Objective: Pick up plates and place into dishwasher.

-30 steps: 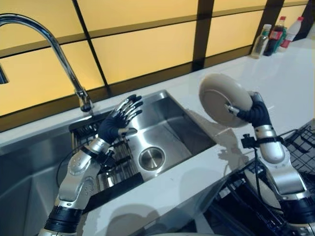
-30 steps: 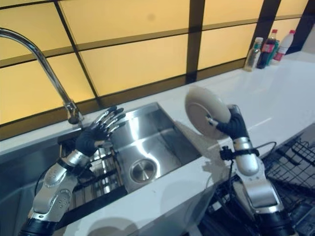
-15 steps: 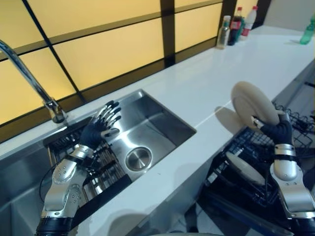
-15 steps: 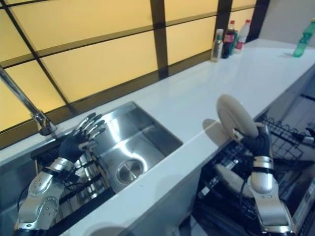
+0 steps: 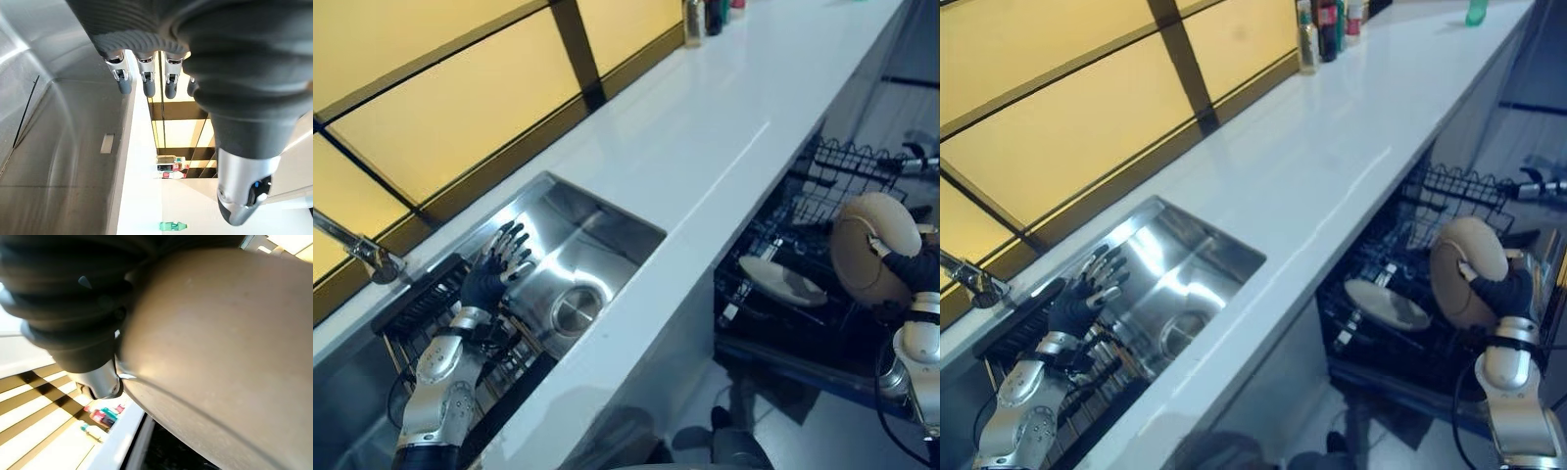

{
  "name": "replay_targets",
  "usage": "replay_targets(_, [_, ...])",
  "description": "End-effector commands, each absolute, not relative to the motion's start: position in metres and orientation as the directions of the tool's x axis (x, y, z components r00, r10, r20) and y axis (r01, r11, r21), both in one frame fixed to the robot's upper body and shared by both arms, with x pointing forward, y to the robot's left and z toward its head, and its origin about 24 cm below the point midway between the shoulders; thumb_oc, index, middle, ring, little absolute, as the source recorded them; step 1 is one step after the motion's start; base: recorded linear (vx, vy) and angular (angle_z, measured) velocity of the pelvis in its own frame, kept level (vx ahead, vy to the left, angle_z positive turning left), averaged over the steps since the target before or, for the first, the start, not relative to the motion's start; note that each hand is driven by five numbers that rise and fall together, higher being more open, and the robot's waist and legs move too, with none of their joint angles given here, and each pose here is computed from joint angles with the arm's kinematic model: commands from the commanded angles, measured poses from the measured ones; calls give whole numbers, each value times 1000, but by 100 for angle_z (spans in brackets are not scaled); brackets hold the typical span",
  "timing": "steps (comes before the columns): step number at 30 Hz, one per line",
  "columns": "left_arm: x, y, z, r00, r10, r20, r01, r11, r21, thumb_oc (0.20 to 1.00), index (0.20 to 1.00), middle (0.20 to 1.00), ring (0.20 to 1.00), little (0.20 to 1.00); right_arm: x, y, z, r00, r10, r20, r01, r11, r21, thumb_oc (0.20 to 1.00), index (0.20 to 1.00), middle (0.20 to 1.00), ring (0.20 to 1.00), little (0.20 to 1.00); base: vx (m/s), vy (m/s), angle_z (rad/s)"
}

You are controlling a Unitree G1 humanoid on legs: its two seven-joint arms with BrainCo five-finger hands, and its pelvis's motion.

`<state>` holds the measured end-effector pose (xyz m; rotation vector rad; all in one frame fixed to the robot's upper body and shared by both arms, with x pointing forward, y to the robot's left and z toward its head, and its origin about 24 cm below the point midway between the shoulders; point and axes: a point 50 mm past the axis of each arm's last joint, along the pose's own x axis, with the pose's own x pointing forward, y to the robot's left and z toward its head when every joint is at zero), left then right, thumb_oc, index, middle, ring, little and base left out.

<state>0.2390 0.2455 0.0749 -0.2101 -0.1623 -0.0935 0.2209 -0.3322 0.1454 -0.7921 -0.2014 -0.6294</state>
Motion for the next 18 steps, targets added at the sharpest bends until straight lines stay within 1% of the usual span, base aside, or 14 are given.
replay_targets(1, [237, 253, 84, 969, -39, 242, 79, 985, -155, 1000, 1000, 1000, 1000, 1000, 229, -331, 177, 765, -379, 521, 644, 476, -599, 200, 200, 200, 200, 200, 3, 6, -9])
replay_targets(11, [241, 249, 95, 956, -24, 291, 70, 986, -150, 1000, 1000, 1000, 1000, 1000, 250, -322, 199, 757, -314, 573, 649, 463, -603, 200, 200, 200, 200, 200, -51, -63, 1])
replay_targets(18, [249, 246, 104, 949, -46, 312, 89, 988, -124, 1000, 1000, 1000, 1000, 1000, 272, -306, 224, 767, -216, 604, 623, 474, -622, 200, 200, 200, 200, 200, -42, -130, 5])
